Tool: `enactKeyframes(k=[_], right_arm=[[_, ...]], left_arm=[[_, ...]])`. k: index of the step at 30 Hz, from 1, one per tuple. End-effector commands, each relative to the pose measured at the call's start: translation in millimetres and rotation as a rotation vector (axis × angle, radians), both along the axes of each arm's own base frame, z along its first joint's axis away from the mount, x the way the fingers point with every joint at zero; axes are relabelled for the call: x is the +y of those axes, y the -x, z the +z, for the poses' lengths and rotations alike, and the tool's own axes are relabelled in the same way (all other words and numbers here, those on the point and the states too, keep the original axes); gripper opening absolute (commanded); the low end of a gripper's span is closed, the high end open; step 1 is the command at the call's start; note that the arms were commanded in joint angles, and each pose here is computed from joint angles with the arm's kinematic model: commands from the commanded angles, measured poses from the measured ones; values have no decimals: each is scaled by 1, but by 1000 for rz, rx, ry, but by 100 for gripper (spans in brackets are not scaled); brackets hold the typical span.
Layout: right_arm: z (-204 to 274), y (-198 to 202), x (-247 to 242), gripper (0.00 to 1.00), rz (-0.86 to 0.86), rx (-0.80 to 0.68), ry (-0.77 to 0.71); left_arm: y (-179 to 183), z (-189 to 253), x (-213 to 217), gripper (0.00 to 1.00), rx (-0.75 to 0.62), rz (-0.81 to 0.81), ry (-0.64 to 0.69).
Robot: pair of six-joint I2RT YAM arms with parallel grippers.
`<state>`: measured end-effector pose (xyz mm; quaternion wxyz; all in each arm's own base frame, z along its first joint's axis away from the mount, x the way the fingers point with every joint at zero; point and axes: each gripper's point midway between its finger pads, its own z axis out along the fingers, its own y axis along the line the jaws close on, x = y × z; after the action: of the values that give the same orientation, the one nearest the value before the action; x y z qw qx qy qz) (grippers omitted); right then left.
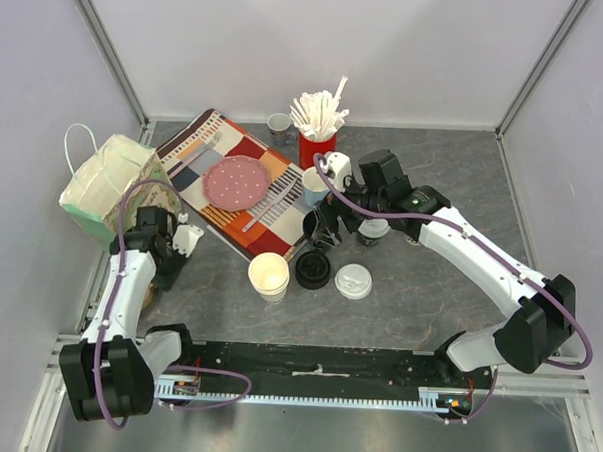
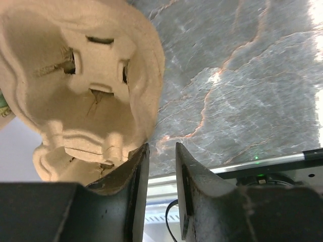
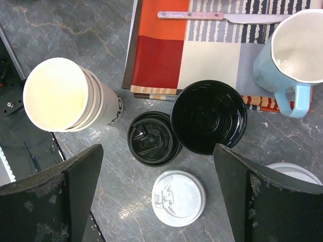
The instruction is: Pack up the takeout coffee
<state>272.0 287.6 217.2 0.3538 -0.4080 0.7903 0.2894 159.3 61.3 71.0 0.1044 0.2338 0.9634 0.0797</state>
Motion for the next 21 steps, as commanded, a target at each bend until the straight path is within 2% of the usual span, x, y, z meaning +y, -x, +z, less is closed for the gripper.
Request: enactKeyframes(k=[1,5,9,12,21], right_arm=[[18,-5,9,98,4,-56,0],[14,-4,13,98,18,-51,10],[11,-3,12,98,26,-51,25],[12,-2,11,98,29,-55,32],[5,-1,12,98,26,-36,45]], left_arm=[[-24,33,-12,35,-131,-104,56],[-28,48,-8,37,-150,-117,34],[-33,44,7,48,-132,-140,-46],[-34,36,12,51,-99,-186,-73],[-24,17,8,48,-20,-391,-69]])
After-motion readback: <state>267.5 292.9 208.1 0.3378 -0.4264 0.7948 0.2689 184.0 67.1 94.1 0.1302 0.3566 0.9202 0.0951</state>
